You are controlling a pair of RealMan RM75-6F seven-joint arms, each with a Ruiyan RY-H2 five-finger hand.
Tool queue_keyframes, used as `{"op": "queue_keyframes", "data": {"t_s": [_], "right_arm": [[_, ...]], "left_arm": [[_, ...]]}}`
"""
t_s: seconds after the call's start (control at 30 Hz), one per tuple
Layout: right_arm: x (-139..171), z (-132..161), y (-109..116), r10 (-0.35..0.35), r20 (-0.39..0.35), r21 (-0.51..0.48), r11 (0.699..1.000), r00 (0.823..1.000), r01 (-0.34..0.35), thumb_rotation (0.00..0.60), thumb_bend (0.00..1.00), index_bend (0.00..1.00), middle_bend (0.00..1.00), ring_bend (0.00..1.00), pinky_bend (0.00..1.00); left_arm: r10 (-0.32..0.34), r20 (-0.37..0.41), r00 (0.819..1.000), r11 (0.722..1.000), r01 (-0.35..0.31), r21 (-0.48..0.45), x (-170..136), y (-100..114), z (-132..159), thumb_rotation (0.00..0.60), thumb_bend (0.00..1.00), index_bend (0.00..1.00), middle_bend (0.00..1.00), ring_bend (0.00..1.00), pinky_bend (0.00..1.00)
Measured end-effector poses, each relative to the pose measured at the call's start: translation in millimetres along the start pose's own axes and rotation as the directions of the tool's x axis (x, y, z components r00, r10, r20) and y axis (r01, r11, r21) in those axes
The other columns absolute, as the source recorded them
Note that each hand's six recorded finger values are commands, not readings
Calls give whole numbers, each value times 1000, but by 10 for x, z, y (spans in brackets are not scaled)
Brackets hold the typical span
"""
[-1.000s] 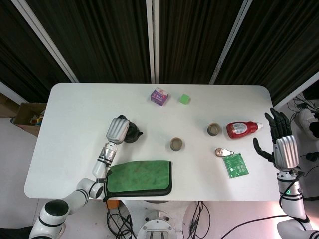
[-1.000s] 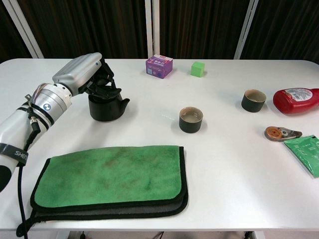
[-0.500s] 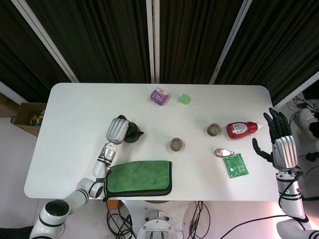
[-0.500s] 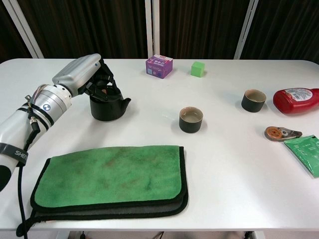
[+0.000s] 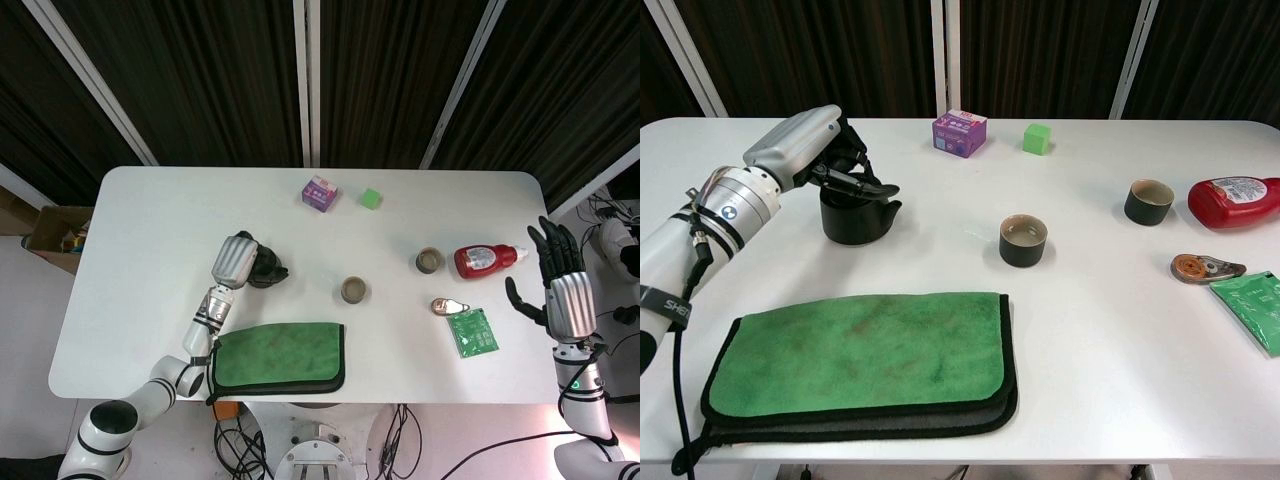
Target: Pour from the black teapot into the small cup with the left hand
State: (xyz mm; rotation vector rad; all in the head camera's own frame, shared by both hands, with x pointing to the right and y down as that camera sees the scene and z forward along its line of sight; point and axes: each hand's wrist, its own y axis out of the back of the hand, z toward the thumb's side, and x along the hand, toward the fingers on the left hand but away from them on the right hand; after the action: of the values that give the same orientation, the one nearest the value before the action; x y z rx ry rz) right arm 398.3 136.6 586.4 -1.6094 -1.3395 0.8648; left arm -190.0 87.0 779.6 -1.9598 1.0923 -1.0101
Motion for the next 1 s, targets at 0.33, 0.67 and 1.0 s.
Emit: {"op": "queue_keyframes", "data": {"t_s": [0.33, 0.67, 1.0], "right_arm": [[6, -1, 4, 0, 2, 0, 1000, 1000, 0, 600, 365, 0, 0, 0, 0], [11, -14, 15, -2, 5, 2, 1000, 1000, 2, 600, 365, 0, 0, 0, 0], [15, -21, 14, -2, 6, 0, 1000, 1000, 2, 600, 364, 0, 0, 0, 0]], "left_arm": [[-8, 17, 1000, 1000, 8, 9, -6, -10, 14, 237, 72, 950, 987, 954, 430], [-17, 29, 999, 1000, 17, 12, 3, -36, 41, 168, 84, 848, 903, 843, 440], [-5, 45, 999, 1000, 4, 16, 18, -4, 57, 146, 84, 675, 758, 642, 435]]}}
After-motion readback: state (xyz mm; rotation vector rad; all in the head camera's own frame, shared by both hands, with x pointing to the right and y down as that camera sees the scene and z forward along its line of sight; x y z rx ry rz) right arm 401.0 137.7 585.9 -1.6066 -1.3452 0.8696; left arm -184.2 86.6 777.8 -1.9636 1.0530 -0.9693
